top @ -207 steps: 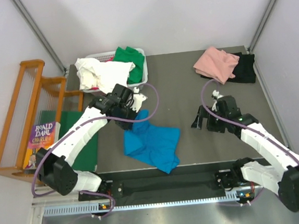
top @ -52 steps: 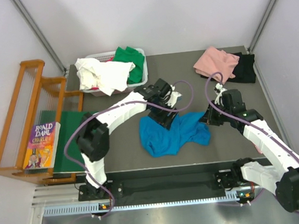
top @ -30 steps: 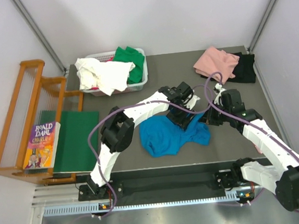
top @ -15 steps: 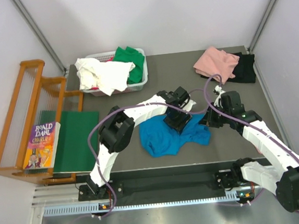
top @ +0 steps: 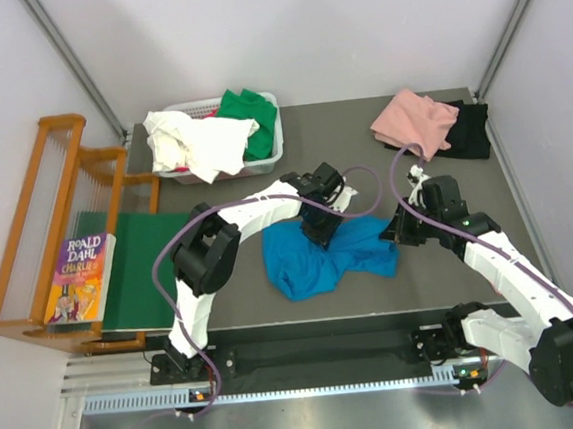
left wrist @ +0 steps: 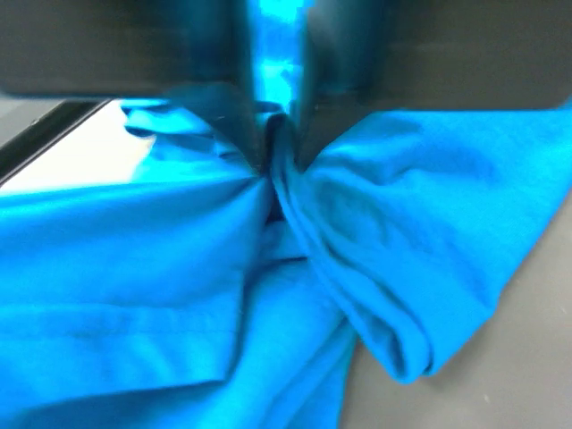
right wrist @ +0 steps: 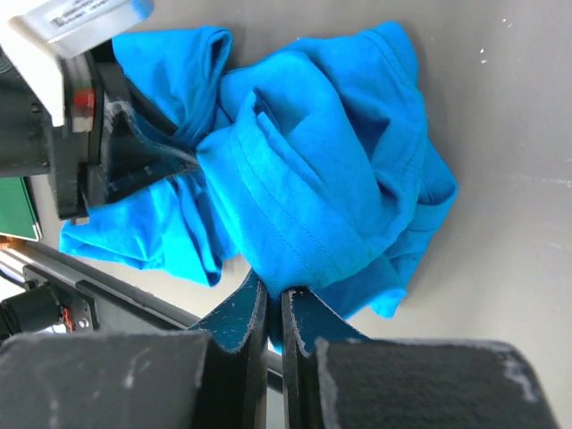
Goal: Fold and stack the t-shirts
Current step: Flatten the tshirt out
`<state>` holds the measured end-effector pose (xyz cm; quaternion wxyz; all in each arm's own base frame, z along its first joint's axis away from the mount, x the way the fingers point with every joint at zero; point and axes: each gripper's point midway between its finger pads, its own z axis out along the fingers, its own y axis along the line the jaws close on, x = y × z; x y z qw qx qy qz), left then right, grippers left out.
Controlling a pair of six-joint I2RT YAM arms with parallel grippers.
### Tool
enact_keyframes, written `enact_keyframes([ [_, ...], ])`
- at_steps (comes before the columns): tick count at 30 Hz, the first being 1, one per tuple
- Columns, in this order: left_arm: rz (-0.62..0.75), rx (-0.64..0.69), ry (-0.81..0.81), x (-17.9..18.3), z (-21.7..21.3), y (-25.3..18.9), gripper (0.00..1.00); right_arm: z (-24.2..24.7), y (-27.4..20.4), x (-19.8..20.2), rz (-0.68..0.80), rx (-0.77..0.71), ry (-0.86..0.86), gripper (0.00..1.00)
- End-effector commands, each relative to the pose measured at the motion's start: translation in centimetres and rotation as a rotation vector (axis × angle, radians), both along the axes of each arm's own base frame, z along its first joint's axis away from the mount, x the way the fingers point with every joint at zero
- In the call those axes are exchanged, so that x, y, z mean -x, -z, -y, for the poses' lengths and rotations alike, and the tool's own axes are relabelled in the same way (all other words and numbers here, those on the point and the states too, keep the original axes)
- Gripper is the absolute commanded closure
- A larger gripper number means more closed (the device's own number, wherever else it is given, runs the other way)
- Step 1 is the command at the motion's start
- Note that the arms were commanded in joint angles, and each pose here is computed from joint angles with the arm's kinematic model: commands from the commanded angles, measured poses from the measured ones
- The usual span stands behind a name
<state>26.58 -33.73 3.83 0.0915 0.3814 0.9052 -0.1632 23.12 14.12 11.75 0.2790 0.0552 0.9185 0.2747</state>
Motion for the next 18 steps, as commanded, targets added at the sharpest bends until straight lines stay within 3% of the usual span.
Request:
enact_keyframes([
  [1, 0.064, 0.016, 0.003, -0.7, -0.7, -3.0, 0.97, -0.3, -1.0, -1.0, 0.067, -0.016, -0.001, 1.00],
  [11, 0.076, 0.019, -0.015, -1.4, -1.7, -3.9, 1.00, -0.3, -1.1, -0.8, 0.071, -0.013, -0.009, 1.00],
  [18, 0.097, 0.064, -0.094, -3.5, -4.6, -7.4, 1.00, -0.4, -1.1, -0.9, 0.073, -0.014, -0.013, 1.00],
])
